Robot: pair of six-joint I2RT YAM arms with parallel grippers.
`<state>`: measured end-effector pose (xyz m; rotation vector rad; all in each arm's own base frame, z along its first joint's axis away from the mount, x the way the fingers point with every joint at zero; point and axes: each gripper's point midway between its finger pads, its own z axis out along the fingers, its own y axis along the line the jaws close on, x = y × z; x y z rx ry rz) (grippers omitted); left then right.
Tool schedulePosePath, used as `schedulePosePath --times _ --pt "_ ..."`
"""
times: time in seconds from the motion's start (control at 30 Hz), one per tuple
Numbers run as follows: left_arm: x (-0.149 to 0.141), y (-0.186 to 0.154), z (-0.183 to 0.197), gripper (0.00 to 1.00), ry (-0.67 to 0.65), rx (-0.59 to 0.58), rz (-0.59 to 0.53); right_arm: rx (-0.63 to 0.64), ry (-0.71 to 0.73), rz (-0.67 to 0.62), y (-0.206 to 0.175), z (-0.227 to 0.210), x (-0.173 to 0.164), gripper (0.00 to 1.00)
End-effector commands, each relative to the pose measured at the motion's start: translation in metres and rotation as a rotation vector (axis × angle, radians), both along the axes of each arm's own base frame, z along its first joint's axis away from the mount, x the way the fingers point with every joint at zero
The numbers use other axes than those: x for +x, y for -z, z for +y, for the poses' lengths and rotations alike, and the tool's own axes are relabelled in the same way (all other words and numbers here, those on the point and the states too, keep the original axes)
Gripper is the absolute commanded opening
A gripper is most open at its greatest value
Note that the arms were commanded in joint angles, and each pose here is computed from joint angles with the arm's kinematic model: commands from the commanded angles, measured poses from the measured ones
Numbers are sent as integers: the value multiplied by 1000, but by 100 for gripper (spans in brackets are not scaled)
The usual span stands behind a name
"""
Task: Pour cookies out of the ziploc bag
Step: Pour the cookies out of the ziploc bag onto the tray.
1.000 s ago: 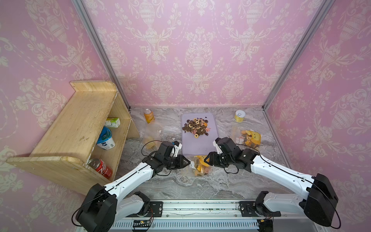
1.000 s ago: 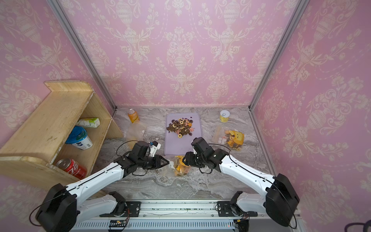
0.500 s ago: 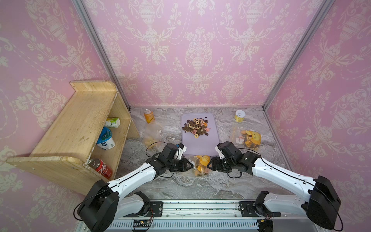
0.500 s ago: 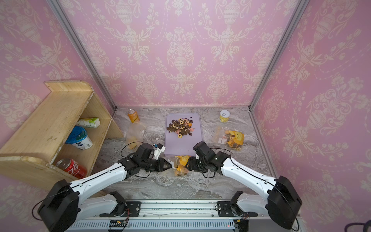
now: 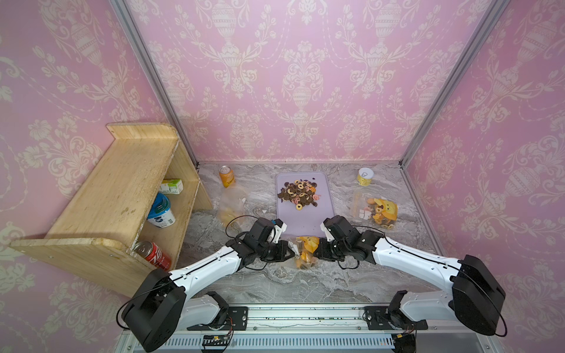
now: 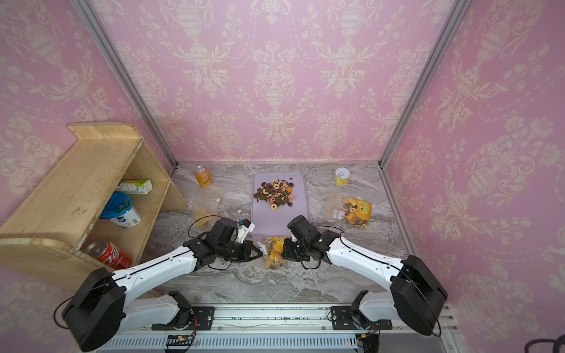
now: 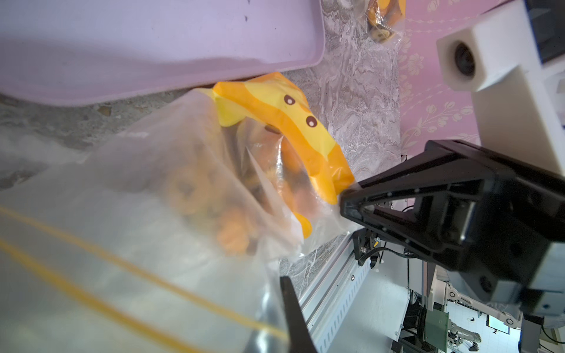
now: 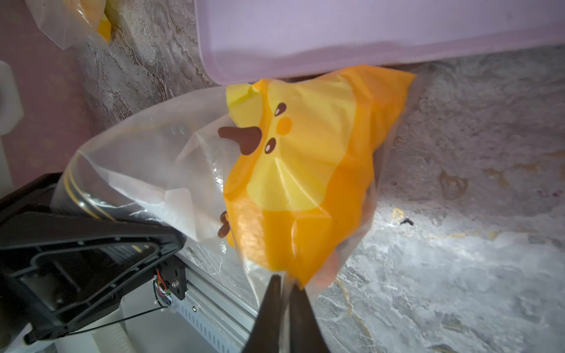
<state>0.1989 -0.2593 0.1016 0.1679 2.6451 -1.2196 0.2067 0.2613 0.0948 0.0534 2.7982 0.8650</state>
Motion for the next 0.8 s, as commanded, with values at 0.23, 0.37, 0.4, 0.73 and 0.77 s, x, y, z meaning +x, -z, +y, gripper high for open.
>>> schedulePosePath --times 0.23,0.37,0.4,0.73,0.77 --pt "42 -51 -37 0 47 -44 -96 70 74 -79 -46 -19 23 0" --pt "65 -68 -50 0 55 -55 -126 89 118 -111 -69 -35 39 0" --pt "72 -72 -54 0 60 -63 -129 91 132 -117 -74 -41 43 0" --pt "154 -93 -103 0 101 -154 -149 118 238 -157 -111 -94 94 0" --pt "162 -92 -107 0 103 -163 -146 115 248 -162 -114 -98 99 0"
